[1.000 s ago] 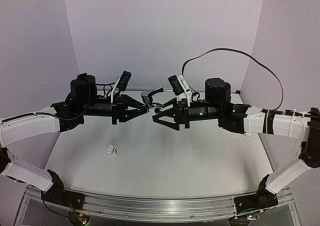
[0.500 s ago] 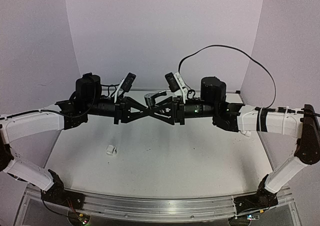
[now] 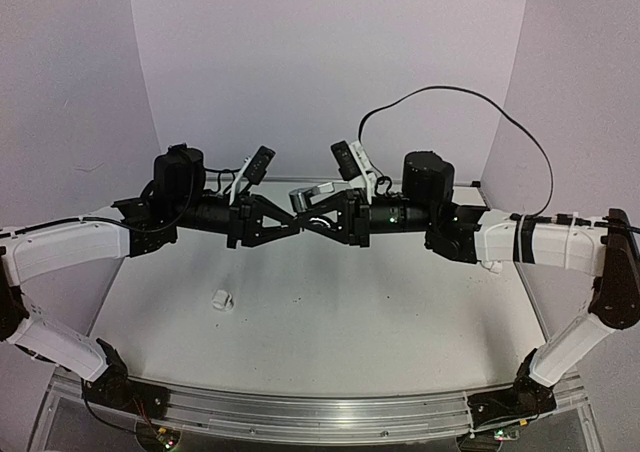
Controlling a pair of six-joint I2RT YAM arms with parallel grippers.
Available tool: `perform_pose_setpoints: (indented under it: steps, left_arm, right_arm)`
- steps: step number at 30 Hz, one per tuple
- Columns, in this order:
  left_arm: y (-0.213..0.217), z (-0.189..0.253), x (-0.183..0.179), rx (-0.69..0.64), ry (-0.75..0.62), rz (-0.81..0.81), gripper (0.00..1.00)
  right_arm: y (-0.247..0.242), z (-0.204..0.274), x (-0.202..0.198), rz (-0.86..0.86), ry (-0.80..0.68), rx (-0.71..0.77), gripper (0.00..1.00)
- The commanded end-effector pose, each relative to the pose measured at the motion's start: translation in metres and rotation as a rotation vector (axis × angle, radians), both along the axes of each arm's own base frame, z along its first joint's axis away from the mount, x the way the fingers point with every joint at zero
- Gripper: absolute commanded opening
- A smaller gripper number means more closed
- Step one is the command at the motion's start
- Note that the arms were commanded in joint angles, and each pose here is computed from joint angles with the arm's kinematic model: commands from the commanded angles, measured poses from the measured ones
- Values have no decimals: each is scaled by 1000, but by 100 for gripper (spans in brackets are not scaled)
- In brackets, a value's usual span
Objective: Install the water faucets
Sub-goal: Pass from the left arm to the right, then pick up the adaptor from the center of the board.
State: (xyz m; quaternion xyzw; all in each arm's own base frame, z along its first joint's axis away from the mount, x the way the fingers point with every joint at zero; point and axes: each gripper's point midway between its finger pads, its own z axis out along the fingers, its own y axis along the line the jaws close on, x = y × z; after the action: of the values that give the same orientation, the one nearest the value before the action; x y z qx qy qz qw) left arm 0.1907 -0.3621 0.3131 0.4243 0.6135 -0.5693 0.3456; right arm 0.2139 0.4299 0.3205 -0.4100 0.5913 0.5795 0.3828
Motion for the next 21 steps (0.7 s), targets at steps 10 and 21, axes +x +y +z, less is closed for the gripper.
perform_pose_setpoints:
  steps: [10, 21]
  left_arm:
    - [100, 7, 63, -61, 208, 473, 90]
    - [166, -152, 59, 517, 809, 938, 73]
  right_arm:
    - [-40, -26, 54, -344, -9, -83, 0]
    - [-73, -89, 78, -524, -51, -325, 0]
